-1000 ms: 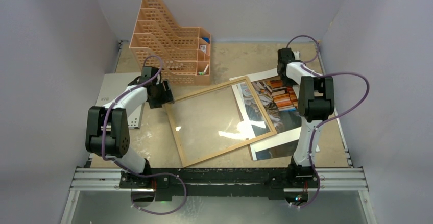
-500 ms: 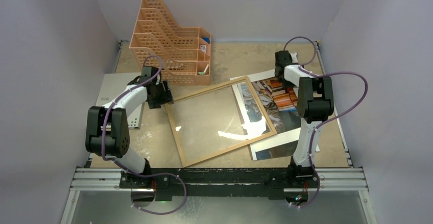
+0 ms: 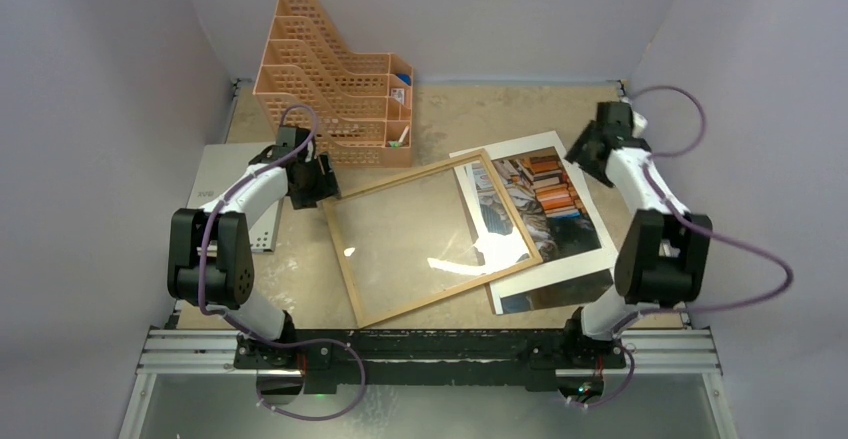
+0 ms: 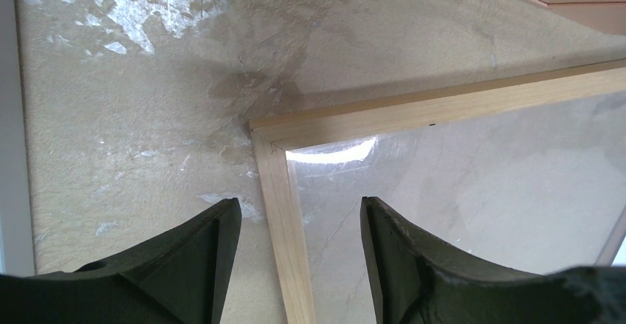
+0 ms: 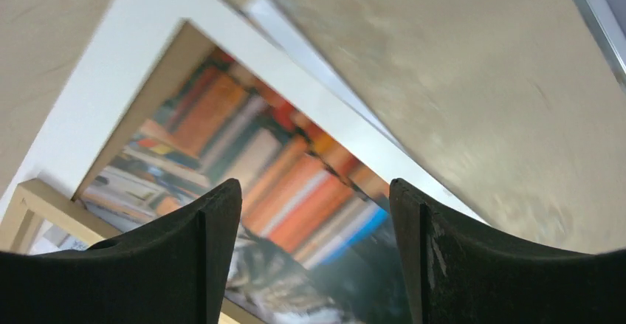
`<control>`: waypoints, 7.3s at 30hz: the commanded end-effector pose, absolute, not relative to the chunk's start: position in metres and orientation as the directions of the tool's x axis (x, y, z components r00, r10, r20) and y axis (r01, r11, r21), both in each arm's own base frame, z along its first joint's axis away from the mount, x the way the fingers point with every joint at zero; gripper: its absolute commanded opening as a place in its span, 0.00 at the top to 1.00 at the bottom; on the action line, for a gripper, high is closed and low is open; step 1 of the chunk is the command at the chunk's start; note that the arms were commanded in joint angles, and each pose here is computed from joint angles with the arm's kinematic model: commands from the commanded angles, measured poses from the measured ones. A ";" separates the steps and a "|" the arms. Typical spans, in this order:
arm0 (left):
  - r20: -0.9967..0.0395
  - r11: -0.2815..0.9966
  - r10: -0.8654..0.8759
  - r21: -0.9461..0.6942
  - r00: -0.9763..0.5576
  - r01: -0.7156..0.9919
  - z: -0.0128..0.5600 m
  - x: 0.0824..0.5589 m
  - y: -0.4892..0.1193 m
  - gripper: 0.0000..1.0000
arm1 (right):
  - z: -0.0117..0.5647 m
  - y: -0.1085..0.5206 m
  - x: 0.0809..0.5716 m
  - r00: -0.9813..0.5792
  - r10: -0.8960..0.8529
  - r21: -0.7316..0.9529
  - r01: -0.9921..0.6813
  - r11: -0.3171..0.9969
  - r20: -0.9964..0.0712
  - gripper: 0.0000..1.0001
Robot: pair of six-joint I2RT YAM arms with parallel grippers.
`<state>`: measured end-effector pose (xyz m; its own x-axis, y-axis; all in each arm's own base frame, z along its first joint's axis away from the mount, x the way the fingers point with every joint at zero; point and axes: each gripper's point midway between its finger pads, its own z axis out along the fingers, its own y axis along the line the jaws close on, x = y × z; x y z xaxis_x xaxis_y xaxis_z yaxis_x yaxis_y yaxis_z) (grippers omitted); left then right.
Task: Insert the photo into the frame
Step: Pick up the photo frame item at the center of the board, then place the photo frame item in the photo frame.
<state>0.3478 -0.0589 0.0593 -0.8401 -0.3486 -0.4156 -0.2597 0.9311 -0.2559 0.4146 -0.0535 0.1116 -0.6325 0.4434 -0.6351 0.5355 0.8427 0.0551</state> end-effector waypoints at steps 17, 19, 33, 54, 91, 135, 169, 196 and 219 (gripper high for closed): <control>-0.410 0.932 -0.339 -0.272 -0.847 -0.241 0.065 0.352 -0.061 0.37 | 0.020 -0.104 0.225 -0.084 0.978 0.194 0.973 0.122 -0.190 0.02; -0.409 0.931 -0.339 -0.277 -0.847 -0.238 0.065 0.353 -0.062 0.37 | 0.010 -0.100 0.228 -0.082 0.983 0.207 0.972 0.115 -0.162 0.02; -0.435 0.920 -0.389 -0.233 -0.812 -0.316 0.067 0.362 -0.047 0.36 | 0.002 -0.122 0.300 -0.238 0.938 0.397 0.859 0.324 -0.251 0.23; -0.422 0.903 -0.406 -0.324 -0.811 -0.283 0.070 0.369 -0.064 0.36 | 0.045 -0.109 0.338 -0.359 0.847 0.585 0.614 0.531 -0.392 0.47; -0.467 0.904 -0.398 -0.345 -0.790 -0.252 0.094 0.385 -0.066 0.36 | 0.146 -0.097 0.395 -0.277 0.518 0.425 0.331 0.842 -0.809 1.00; -0.374 0.870 -0.378 -0.456 -0.847 -0.187 0.071 0.374 -0.094 0.37 | 0.508 -0.109 0.409 0.291 0.171 0.216 0.131 0.967 -0.941 1.00; -0.365 0.947 -0.211 -0.305 -0.907 -0.098 0.005 0.346 -0.137 0.75 | 0.493 0.150 0.298 -0.439 0.378 0.568 -0.736 0.368 -0.815 1.00; -0.447 0.935 -0.347 -0.230 -0.825 -0.269 0.030 0.398 -0.072 0.54 | 0.455 0.195 0.260 -0.754 0.243 0.789 -0.606 0.100 -0.610 1.00; -0.551 0.883 -0.450 -0.155 -0.703 -0.444 0.083 0.377 -0.032 0.31 | 0.129 0.145 0.332 -0.902 0.295 0.719 -0.026 0.694 -0.317 1.00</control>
<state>0.3768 -0.0299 0.0794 -0.7109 -0.4349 -0.5527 -0.4433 0.8872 -0.1278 0.3229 0.1491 0.1307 -0.9231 0.3332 -0.1920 0.0831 0.6605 0.7462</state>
